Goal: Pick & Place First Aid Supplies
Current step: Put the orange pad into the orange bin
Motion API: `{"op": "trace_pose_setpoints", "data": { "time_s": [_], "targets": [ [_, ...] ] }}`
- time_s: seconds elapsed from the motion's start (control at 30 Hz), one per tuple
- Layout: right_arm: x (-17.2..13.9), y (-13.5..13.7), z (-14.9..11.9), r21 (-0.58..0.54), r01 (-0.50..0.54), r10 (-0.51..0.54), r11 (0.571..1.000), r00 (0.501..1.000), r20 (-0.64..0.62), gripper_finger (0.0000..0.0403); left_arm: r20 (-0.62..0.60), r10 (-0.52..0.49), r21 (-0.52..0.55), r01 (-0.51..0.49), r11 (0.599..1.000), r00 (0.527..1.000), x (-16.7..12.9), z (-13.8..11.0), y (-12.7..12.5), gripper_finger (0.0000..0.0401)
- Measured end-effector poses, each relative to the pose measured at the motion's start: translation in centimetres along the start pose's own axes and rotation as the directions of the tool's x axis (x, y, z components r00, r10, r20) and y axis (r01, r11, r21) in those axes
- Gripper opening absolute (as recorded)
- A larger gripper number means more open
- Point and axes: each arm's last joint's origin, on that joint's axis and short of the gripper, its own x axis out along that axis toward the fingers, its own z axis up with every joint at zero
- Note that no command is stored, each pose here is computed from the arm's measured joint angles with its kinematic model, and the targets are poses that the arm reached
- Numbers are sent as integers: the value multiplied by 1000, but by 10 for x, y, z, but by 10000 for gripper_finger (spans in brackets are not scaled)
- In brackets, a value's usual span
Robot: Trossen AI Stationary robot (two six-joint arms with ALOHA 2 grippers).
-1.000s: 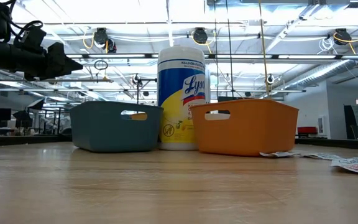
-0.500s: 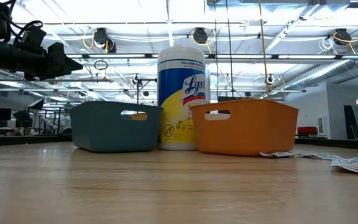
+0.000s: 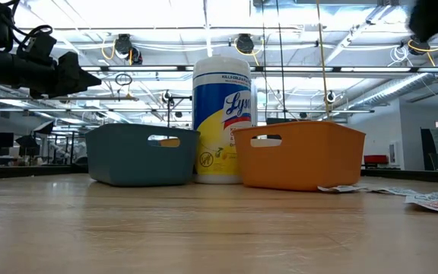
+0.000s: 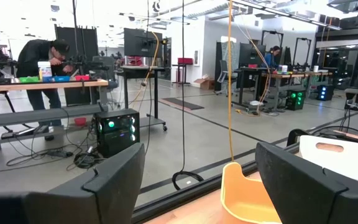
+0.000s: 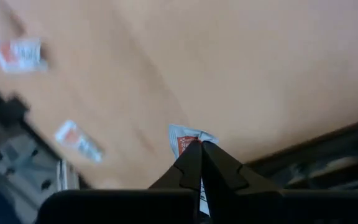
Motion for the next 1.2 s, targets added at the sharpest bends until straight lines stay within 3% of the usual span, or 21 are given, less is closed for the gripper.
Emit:
{"op": "trace_pose_setpoints", "data": {
  "time_s": [0.63,0.87,1.2],
  "targets": [
    [-58,-20,160,85,24,-39,996,985,170,0,0,0,0,0,1000,1000,0,0,0,308],
    [-63,-27,187,104,18,-38,994,981,193,0,0,0,0,0,1000,1000,0,0,0,308],
    [-16,-13,205,69,147,-161,987,931,326,0,0,0,0,0,1000,1000,0,0,0,308]
  ]
}}
